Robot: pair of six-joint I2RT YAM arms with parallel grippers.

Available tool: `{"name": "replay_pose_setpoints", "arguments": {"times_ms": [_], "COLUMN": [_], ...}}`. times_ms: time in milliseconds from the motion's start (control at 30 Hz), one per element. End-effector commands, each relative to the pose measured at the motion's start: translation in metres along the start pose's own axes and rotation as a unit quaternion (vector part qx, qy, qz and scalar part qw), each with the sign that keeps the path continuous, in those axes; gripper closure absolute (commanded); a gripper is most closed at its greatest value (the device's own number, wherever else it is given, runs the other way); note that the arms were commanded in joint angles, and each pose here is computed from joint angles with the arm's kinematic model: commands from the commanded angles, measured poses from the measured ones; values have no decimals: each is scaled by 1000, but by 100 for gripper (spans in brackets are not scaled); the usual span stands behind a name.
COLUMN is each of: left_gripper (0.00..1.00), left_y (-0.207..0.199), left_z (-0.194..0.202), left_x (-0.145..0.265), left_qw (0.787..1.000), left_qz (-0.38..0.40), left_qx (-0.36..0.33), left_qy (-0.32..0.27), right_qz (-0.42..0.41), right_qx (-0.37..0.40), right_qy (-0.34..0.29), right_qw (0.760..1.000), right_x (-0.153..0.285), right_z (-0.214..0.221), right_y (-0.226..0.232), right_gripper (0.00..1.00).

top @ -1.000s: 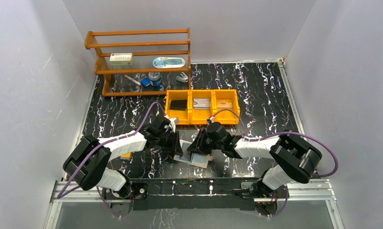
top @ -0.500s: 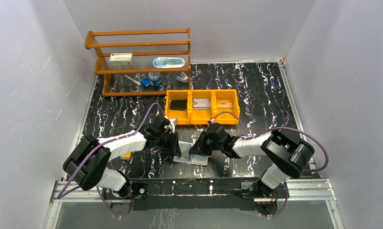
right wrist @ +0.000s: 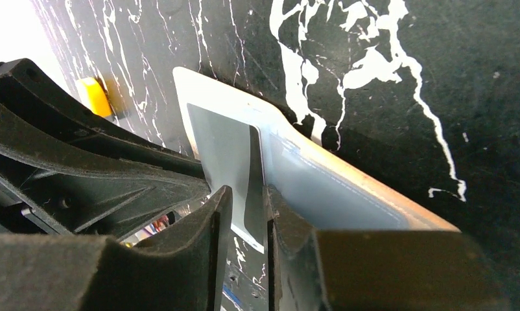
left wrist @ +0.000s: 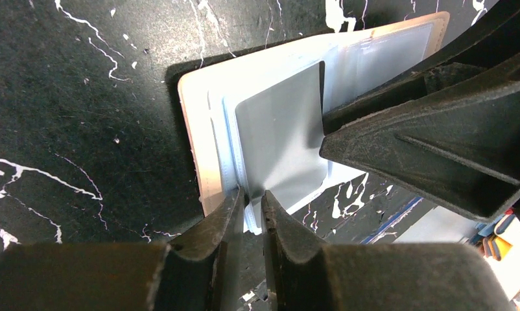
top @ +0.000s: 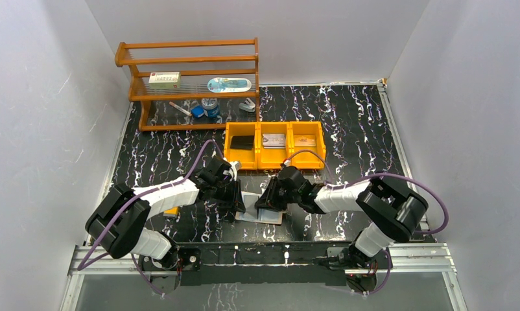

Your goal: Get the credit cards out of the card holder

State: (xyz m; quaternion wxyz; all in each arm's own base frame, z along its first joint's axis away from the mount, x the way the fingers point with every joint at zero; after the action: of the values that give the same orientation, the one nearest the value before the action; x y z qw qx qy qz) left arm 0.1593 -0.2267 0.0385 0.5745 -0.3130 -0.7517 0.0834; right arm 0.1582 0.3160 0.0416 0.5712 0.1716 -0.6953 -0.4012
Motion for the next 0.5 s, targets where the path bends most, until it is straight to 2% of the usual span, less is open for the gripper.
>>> {"name": "replay_pose_setpoints", "arguments": {"times_ms": [0, 267, 467], "left_gripper": [85, 88, 90], "left_y": [11, 14, 15], "left_z": [23, 24, 26], "left_x": [-5, -3, -5], "left_qw": [999, 999, 998], "left_qz": [-27, -39, -39], "left_qx": [10, 18, 20], "left_qy": [39, 33, 41], "right_qz": [61, 80, 67], "right_qx": [33, 40, 37], "right_qy": [-15, -51, -51], "right_qw": [997, 995, 996], "right_x": [1, 7, 8], "right_z": [3, 1, 4], "right_y": [-20, -21, -22], "right_gripper": [66, 66, 70]}}
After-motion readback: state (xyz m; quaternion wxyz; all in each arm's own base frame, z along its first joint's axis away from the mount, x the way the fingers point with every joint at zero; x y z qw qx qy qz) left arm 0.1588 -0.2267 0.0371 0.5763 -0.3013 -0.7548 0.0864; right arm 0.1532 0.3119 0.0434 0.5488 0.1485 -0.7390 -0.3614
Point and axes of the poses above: each gripper's point midway between its finger pads, its own x axis back along the fingers, its own y axis along the line the jaws close on, z = x × y, the point moved 2 cm from there along x, back along the fingers, and after that the axes turned 10 degrees about -x, right-handed, at the moved point
